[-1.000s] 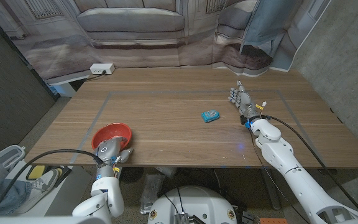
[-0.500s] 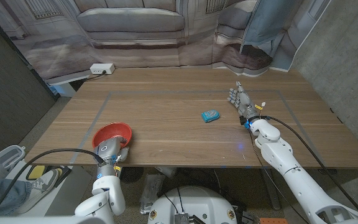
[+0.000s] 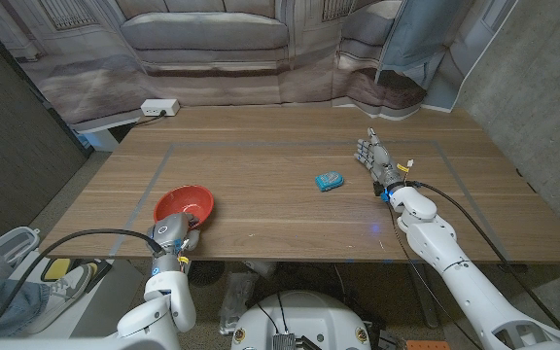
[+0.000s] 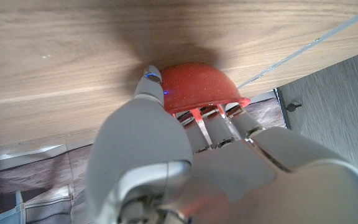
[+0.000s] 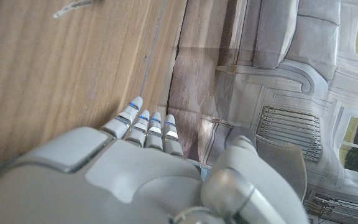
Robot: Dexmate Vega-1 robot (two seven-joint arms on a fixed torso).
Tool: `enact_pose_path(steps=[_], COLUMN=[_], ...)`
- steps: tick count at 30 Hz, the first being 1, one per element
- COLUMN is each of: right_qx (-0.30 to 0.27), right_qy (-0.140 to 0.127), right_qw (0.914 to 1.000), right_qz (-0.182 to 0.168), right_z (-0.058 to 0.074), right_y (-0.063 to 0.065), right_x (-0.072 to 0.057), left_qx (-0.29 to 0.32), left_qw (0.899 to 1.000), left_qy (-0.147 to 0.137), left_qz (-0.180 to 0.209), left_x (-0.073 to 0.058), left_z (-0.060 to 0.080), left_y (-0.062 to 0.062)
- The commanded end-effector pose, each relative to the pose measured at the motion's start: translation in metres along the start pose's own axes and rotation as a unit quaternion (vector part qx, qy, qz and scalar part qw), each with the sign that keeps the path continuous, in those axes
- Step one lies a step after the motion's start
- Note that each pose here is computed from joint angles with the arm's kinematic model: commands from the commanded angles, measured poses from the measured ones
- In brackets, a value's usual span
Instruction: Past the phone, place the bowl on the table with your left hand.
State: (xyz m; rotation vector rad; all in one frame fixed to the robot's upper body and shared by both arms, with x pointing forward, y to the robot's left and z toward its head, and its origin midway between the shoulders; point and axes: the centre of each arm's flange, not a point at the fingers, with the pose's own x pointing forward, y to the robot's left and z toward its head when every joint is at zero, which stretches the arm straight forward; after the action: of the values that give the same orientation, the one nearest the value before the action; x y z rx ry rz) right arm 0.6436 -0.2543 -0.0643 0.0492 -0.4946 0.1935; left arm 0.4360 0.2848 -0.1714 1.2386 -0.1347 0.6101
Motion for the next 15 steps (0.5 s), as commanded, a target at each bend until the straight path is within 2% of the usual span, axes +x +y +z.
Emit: enact_pose_path(steps=[1,15], right_qx=[-0.002,0.000], right_qy=[0.000,-0.004], right_qw=[1.0000,1.0000], right_qz=[0.003,0.000], right_z=[0.0006,0.0028], right_y=[0.0018,-0.0003], right_x=[0.0010,-0.0016], left_qx=[-0.008,-0.036], left_qw=[1.000,0.999], left_qy=[0.005,-0.006], left_qz=[-0.010,-0.018], left_x=[0.0010,0.0007], left_z=[-0.0003,-0.0008], left_y=[-0.0024,0.0037])
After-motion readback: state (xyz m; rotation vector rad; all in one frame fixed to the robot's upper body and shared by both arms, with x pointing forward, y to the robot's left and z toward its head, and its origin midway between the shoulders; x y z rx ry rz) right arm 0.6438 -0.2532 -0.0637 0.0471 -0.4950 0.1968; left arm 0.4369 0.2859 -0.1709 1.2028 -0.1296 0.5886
